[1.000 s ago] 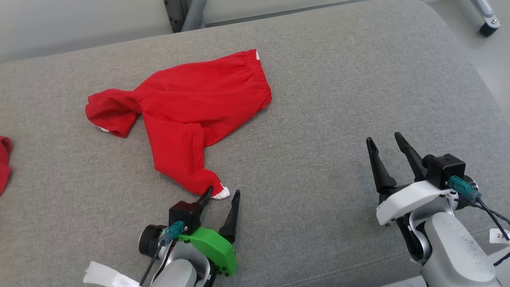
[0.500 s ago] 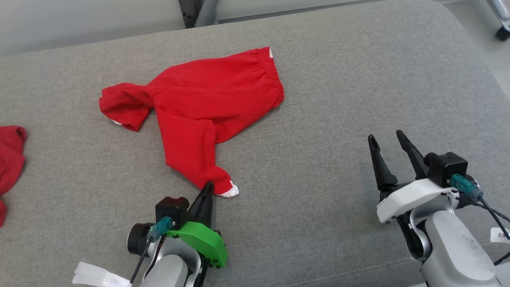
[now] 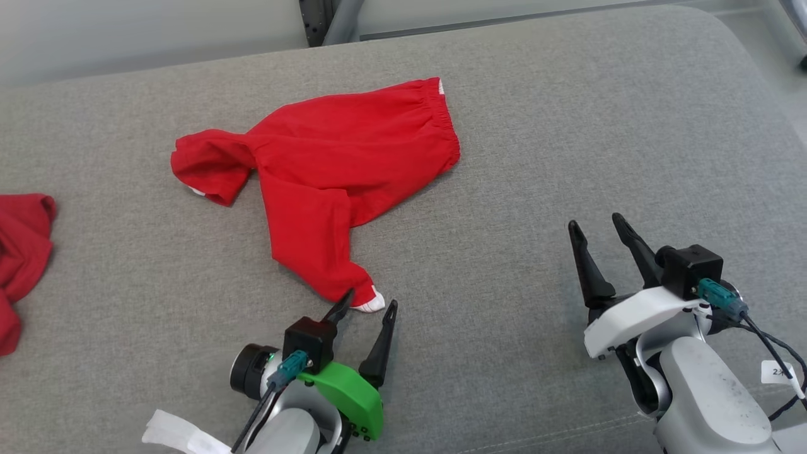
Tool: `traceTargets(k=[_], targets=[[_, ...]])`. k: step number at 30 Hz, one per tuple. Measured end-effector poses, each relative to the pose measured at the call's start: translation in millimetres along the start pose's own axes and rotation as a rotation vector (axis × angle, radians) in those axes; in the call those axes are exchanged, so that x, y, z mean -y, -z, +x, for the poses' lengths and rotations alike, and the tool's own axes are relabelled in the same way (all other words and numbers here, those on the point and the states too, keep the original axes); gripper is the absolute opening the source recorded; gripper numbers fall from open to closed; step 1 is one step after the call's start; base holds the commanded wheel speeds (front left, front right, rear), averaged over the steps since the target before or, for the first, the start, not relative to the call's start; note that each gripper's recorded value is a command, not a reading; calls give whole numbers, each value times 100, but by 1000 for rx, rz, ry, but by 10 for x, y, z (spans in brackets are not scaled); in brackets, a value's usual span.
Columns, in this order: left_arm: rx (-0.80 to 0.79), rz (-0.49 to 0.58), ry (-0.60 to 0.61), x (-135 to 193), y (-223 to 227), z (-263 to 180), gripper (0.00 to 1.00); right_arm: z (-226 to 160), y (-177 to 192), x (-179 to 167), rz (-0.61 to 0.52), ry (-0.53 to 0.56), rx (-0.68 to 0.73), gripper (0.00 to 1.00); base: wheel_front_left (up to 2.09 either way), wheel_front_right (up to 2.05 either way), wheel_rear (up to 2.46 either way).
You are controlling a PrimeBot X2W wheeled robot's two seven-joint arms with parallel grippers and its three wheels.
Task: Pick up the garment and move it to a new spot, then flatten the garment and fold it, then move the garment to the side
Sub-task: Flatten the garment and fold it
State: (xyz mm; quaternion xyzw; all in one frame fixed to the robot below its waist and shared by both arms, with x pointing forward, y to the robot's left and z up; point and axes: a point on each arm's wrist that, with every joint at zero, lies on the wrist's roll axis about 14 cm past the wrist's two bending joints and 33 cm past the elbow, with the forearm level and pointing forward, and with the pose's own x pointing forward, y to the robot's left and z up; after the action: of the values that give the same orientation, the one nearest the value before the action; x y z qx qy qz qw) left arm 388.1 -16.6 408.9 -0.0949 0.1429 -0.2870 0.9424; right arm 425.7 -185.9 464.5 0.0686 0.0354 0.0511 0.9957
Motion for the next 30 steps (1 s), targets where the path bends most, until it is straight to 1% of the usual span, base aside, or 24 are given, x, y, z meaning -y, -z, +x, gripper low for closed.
traceTargets(k=[7,8,9,10,11,12,13,17,20,22,25,27,29,30], targets=[[-74,30,20,65,217,91,100,-110,46,259,-12,68,-20,100,0,0,0],[-93,24,13,46,275,95,85,-125,50,292,-13,77,-22,100,0,0,0],[-109,20,11,37,325,97,34,-138,54,322,-14,85,-24,100,0,0,0],[-109,20,11,37,325,97,18,-138,54,322,-14,85,-24,100,0,0,0],[-118,22,10,29,348,110,15,-146,62,344,-15,91,-26,100,0,0,0],[-128,22,-2,-9,371,145,6,-155,81,371,-15,99,-32,100,0,0,0],[-130,21,-11,-34,375,156,0,-156,89,385,-15,103,-34,100,0,0,0],[-111,5,-38,-105,315,178,0,-137,104,382,-13,103,-37,100,0,0,0],[-32,-18,-59,-156,71,214,0,-88,103,336,-9,89,-34,100,0,0,0],[57,-33,-80,-222,-206,225,0,-51,107,289,-4,77,-32,100,0,0,0],[246,-78,-136,-395,-789,145,0,3,129,189,8,53,-35,100,0,0,0],[355,-110,-198,-570,-1100,-12,0,31,161,108,20,34,-41,100,0,0,0],[441,-153,-274,-774,-1310,-222,0,56,195,3,31,11,-48,100,0,0,0],[474,-155,-306,-861,-1389,-328,0,76,204,-62,37,-3,-49,100,0,0,0]])
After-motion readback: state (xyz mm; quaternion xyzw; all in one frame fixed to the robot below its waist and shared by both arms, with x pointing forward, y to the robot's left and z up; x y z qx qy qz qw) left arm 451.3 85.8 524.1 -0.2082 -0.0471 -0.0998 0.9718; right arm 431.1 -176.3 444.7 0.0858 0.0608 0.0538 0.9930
